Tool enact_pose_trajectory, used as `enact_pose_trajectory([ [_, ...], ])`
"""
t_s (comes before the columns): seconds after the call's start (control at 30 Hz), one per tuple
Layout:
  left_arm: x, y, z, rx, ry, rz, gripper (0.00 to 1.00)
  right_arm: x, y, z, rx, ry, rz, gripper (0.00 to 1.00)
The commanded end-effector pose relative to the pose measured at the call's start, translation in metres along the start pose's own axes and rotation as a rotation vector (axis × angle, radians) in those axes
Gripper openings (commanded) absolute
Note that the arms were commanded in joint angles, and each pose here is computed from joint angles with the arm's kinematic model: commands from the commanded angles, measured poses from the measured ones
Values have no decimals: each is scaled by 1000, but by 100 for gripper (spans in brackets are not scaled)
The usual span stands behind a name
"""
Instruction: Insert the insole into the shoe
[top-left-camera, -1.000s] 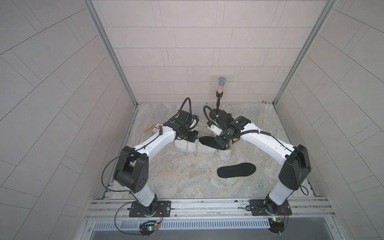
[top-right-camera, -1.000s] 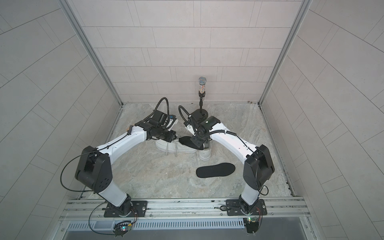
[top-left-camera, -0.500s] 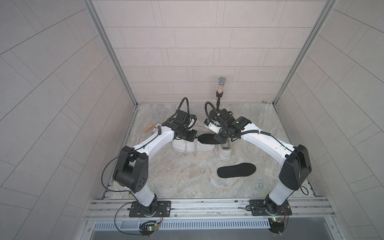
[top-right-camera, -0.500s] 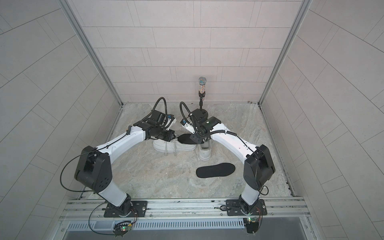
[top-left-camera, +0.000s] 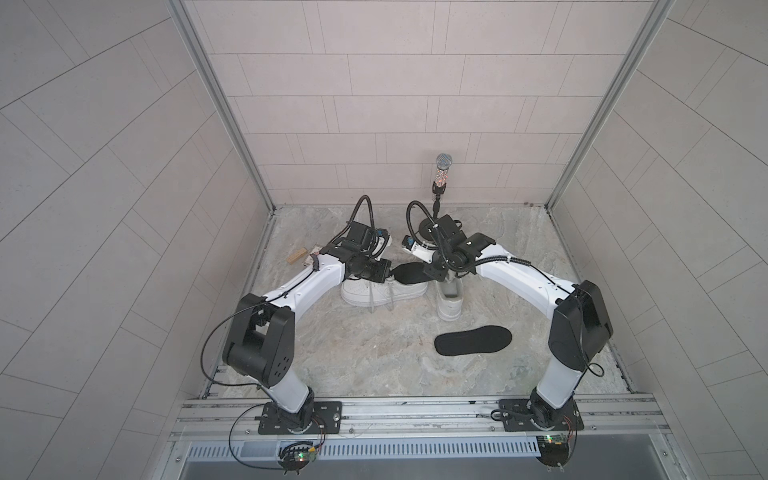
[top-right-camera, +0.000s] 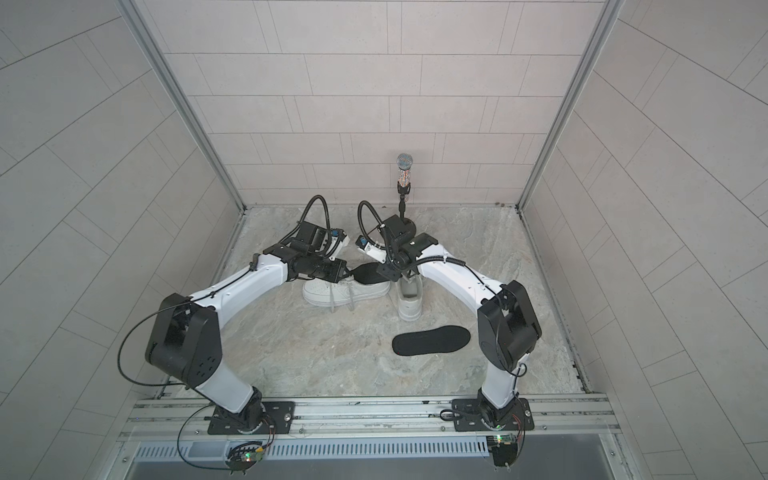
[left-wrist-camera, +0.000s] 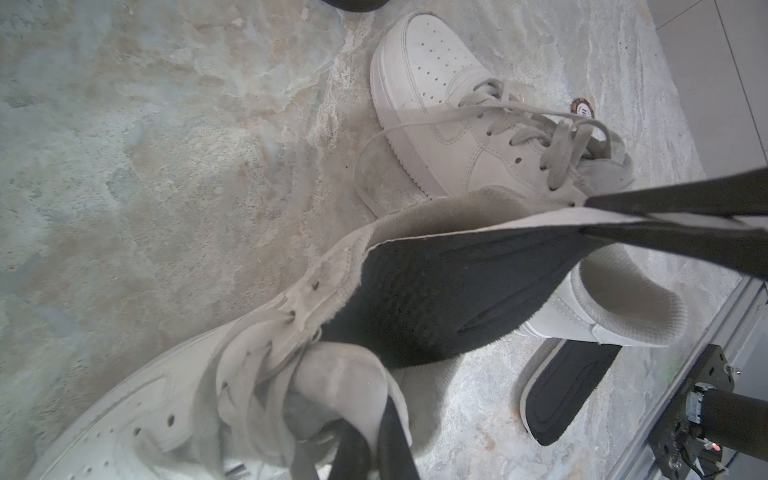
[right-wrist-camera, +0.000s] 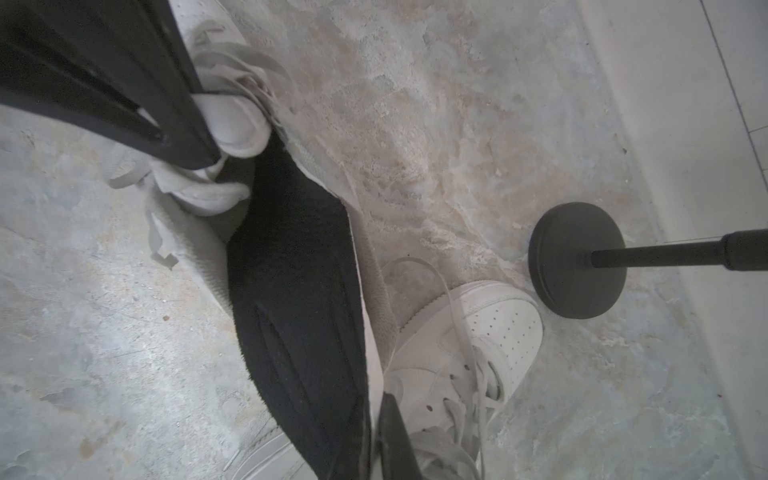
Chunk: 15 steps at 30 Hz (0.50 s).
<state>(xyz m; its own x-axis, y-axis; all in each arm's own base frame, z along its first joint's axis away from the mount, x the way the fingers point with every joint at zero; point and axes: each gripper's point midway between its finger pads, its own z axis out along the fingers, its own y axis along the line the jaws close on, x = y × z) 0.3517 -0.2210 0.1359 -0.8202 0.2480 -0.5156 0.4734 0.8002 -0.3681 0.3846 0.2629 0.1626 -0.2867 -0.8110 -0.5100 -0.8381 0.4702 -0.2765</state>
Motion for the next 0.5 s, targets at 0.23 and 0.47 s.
enact_pose_trajectory([
  [0.23,-22,-29,-16,114,-97,79,0,-53,7,16,-103,-197,1,4],
  [0.47,-23,-28,-17,104,-112,77,0,-73,30,16,-282,-255,100,4],
])
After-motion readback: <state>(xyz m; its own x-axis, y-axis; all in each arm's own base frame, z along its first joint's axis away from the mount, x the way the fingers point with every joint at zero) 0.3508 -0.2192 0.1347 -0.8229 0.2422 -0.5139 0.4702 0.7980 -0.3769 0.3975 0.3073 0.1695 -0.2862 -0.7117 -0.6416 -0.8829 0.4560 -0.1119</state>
